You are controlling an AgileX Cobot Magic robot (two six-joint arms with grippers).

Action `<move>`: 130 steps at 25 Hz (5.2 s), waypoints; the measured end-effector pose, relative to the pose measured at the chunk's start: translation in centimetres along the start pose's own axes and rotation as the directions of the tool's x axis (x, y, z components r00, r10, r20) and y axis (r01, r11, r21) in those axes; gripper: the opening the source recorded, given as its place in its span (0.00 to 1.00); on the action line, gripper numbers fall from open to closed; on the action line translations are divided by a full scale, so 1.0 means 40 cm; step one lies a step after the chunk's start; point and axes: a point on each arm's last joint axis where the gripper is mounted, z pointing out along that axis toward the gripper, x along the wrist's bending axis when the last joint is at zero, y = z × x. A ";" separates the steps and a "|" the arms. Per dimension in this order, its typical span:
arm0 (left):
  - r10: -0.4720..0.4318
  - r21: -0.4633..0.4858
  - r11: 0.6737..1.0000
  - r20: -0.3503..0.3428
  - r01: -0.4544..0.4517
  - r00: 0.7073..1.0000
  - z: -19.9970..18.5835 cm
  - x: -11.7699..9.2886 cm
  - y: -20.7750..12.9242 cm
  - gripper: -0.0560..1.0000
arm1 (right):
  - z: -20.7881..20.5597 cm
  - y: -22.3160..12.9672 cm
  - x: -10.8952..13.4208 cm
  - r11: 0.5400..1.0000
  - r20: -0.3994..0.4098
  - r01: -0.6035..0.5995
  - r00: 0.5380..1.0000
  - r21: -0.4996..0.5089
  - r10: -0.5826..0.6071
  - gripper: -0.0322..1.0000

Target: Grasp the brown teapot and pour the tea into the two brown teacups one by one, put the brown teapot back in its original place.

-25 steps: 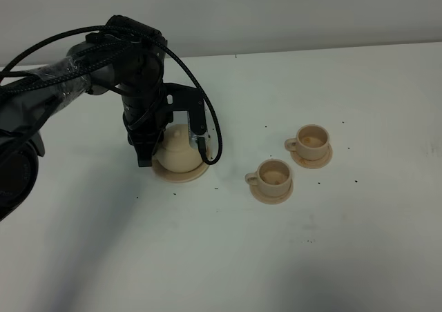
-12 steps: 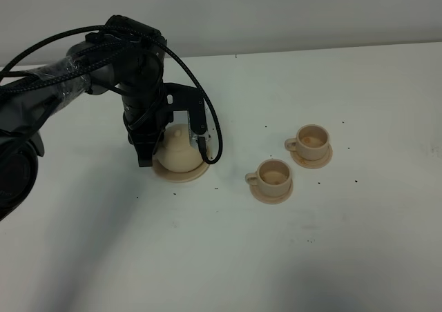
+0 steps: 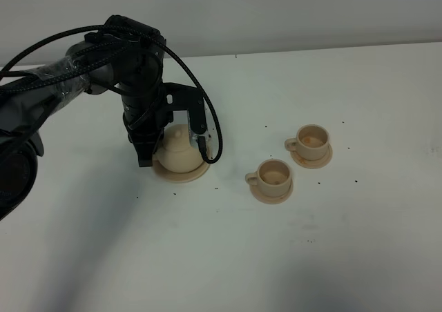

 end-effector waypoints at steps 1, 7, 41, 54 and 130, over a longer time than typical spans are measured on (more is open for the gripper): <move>0.000 0.000 1.000 0.001 0.000 1.000 0.000 0.000 0.000 0.17 | 0.000 0.000 0.000 1.000 0.000 0.000 1.000 0.000 0.000 0.26; -0.024 -0.022 0.999 0.016 0.024 1.000 0.003 0.003 -0.009 0.17 | 0.000 0.000 0.000 1.000 0.000 0.000 1.000 0.000 0.000 0.26; -0.104 -0.145 0.984 -0.005 0.102 0.995 -0.059 0.014 -0.034 0.17 | 0.000 0.000 0.000 1.000 0.000 0.000 1.000 0.000 0.000 0.26; -0.131 -0.207 0.972 -0.079 0.112 0.988 -0.160 0.055 -0.031 0.17 | 0.000 0.000 0.000 1.000 0.000 0.000 1.000 0.000 0.000 0.26; 0.071 -0.274 0.954 -0.198 -0.125 0.978 -0.158 0.013 0.274 0.17 | 0.000 0.000 0.000 1.000 0.000 0.000 1.000 0.000 0.000 0.26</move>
